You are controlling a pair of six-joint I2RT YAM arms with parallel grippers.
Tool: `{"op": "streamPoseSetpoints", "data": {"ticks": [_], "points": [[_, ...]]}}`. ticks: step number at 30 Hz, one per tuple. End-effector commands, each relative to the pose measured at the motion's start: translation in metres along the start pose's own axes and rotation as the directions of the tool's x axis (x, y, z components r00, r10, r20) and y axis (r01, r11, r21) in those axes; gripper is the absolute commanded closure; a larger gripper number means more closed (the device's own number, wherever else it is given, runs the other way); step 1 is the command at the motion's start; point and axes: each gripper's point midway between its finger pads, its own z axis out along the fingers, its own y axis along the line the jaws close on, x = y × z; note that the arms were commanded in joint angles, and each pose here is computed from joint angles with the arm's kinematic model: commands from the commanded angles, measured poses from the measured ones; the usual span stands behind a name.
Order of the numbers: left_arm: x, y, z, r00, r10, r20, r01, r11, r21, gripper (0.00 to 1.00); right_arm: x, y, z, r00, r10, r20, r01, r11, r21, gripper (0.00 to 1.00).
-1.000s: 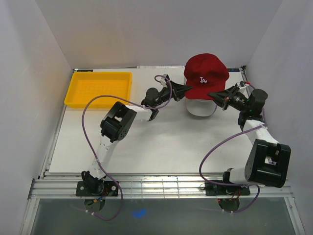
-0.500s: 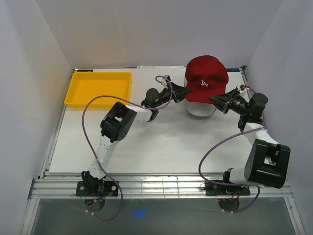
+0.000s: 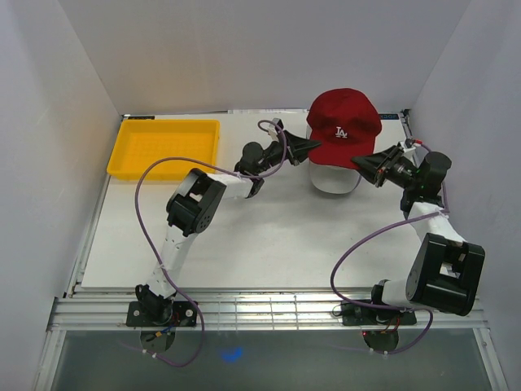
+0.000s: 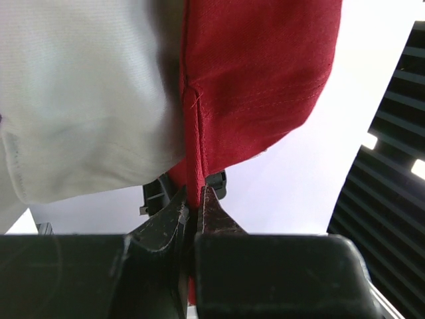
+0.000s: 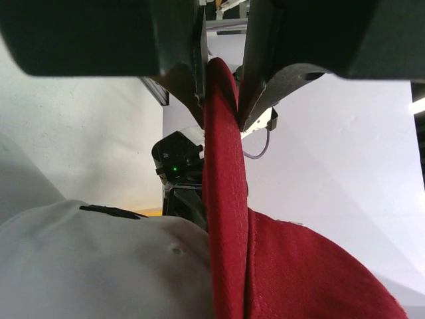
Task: Stack the hats
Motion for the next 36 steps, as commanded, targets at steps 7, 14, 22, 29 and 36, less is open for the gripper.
{"op": "streamPoseSetpoints", "data": {"ticks": [7,14,22,29,36], "points": [[-0.005,-0.052,0.006,0.995,0.096,-0.014,-0.095,0.993,0.071,1.0,-0.029,0.028,0.003,0.993,-0.108,0.057,0.107,0.994,0.008,0.83],[-0.008,-0.054,0.015,0.994,0.108,-0.027,-0.105,0.992,0.07,1.0,-0.046,0.04,0.009,0.99,-0.116,0.076,0.115,0.993,0.016,0.85],[-0.009,-0.055,0.02,0.992,0.121,-0.045,-0.118,0.991,0.059,1.0,-0.051,0.034,0.011,0.991,-0.112,0.071,0.11,0.993,0.031,0.85],[-0.002,-0.038,0.0,0.995,0.097,-0.037,-0.095,0.995,0.039,1.0,-0.04,0.006,0.008,0.994,-0.081,0.071,0.076,0.995,0.059,0.86],[0.008,-0.025,-0.012,0.993,0.103,-0.066,-0.103,0.995,0.006,1.0,-0.03,-0.024,0.001,0.995,-0.051,0.08,0.044,0.994,0.096,0.87]]}}
